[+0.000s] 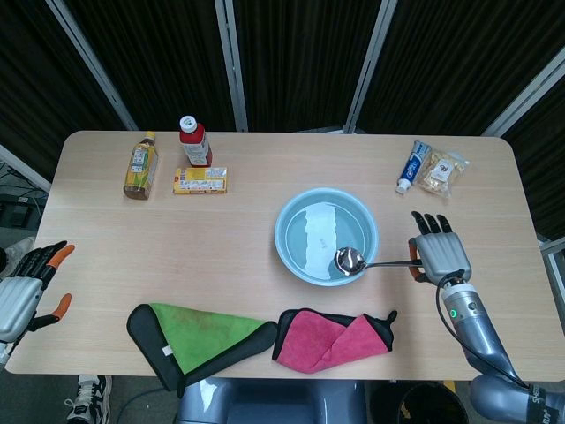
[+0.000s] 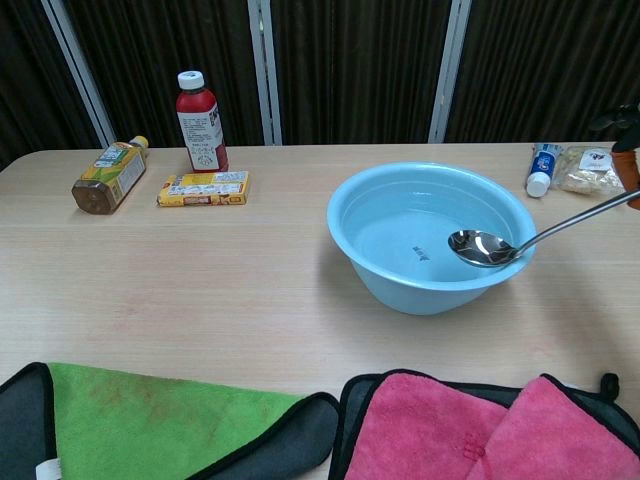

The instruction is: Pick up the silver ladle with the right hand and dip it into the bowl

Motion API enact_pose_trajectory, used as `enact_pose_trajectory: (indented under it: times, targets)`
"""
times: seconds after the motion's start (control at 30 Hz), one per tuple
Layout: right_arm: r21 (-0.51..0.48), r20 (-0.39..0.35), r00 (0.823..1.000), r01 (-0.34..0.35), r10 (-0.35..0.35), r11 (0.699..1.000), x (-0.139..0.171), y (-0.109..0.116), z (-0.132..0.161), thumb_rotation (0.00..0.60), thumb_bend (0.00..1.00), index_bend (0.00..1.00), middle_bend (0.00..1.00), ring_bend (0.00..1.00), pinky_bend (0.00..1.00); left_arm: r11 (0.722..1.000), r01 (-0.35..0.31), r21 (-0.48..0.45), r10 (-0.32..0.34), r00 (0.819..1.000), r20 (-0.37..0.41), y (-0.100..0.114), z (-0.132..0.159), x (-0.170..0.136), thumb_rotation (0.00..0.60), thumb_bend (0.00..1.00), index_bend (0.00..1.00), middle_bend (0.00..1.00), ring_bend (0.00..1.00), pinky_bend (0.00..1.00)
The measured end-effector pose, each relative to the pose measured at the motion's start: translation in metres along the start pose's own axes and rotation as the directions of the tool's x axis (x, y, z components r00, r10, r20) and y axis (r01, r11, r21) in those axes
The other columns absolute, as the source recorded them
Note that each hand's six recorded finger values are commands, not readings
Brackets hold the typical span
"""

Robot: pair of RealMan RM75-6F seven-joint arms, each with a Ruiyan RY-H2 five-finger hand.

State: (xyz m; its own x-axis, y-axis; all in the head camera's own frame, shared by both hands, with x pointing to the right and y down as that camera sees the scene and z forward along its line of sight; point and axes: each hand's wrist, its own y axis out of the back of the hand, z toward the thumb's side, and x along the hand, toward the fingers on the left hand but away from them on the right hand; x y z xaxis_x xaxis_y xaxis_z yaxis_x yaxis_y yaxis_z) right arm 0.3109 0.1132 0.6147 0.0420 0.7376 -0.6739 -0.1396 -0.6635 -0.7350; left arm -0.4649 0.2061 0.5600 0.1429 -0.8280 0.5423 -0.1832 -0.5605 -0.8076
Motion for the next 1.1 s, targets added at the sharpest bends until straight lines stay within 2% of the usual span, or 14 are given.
enact_pose_trajectory:
  times: [0.23,0.5,1.1]
  targets:
    - [0.024,-0.017,1.0,-0.022,0.022,0.999,-0.02,-0.004,0.02,0.6,0.37,0.65,0.01,0.0,0.0,1.0,-0.005,-0.002,0.005,1.0,-0.025,0.002,-0.006,0.003,0.6,0.48,0.0,0.0,0.0,0.0]
    - [0.042,-0.019,0.999,-0.025,0.026,0.999,-0.032,-0.02,0.027,0.6,0.37,0.65,0.02,0.0,0.0,1.0,0.017,0.0,-0.017,1.0,-0.022,-0.003,-0.004,0.007,0.6,0.48,0.0,0.0,0.0,0.0]
    - [0.061,-0.066,0.998,-0.009,0.013,0.998,-0.029,-0.042,0.062,0.6,0.37,0.65,0.02,0.0,0.0,0.999,0.018,-0.039,-0.018,1.0,0.002,0.002,-0.005,0.007,0.6,0.48,0.0,0.0,0.0,0.0]
